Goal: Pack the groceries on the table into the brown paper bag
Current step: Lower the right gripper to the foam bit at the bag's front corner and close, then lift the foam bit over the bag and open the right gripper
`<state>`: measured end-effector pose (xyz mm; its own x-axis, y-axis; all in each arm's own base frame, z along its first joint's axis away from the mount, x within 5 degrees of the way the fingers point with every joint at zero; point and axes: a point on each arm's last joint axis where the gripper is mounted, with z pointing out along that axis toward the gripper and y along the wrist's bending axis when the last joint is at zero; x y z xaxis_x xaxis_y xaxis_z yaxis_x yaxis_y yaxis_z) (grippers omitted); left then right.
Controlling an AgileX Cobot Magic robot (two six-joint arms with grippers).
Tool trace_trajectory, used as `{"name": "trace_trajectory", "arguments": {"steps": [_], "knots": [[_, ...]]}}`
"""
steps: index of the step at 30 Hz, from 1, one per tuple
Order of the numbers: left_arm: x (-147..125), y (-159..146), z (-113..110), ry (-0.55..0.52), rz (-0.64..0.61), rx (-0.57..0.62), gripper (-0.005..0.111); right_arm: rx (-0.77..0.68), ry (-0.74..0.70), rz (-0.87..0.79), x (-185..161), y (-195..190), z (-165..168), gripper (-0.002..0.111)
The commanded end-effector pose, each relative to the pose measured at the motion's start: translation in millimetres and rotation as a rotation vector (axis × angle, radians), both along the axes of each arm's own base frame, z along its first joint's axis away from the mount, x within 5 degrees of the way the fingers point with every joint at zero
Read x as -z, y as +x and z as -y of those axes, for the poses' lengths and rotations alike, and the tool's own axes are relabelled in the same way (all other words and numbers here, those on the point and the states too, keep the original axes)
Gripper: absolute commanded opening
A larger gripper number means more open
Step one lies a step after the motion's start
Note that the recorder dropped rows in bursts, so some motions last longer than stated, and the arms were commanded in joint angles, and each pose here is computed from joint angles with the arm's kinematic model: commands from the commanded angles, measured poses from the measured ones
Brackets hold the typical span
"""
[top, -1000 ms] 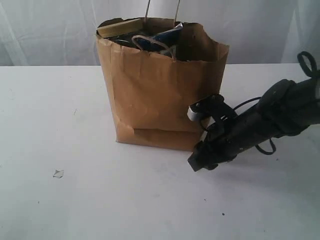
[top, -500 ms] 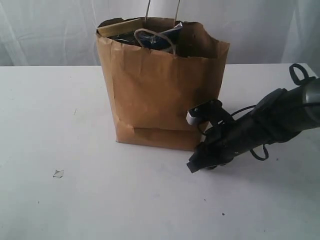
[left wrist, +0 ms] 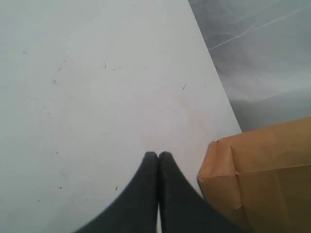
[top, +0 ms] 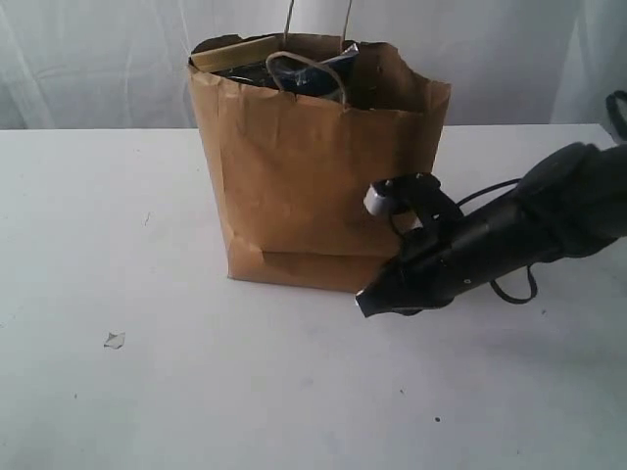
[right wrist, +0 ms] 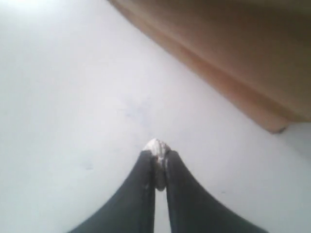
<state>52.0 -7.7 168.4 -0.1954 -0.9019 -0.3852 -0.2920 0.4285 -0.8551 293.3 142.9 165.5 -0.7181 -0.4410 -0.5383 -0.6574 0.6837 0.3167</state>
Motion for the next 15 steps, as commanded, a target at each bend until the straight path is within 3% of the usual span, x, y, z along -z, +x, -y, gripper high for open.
{"name": "trace_trajectory", "arguments": {"steps": [1, 4, 7, 13, 15], "knots": [[1, 0, 1, -0.010, 0.001, 0.007, 0.000, -0.137, 0.150, -0.136, -45, -35, -6, 0.000], [1, 0, 1, -0.010, 0.001, 0.007, 0.000, -0.287, 0.255, -0.188, -77, -62, -8, 0.000], [1, 0, 1, -0.010, 0.001, 0.007, 0.000, -0.370, 0.293, -0.095, -111, -80, -4, 0.000], [1, 0, 1, -0.010, 0.001, 0.007, 0.000, -0.259, 0.286, 0.303, -174, -84, 5, 0.000], [1, 0, 1, -0.010, 0.001, 0.007, 0.000, -0.111, 0.261, 0.512, -196, -74, 13, 0.000]]}}
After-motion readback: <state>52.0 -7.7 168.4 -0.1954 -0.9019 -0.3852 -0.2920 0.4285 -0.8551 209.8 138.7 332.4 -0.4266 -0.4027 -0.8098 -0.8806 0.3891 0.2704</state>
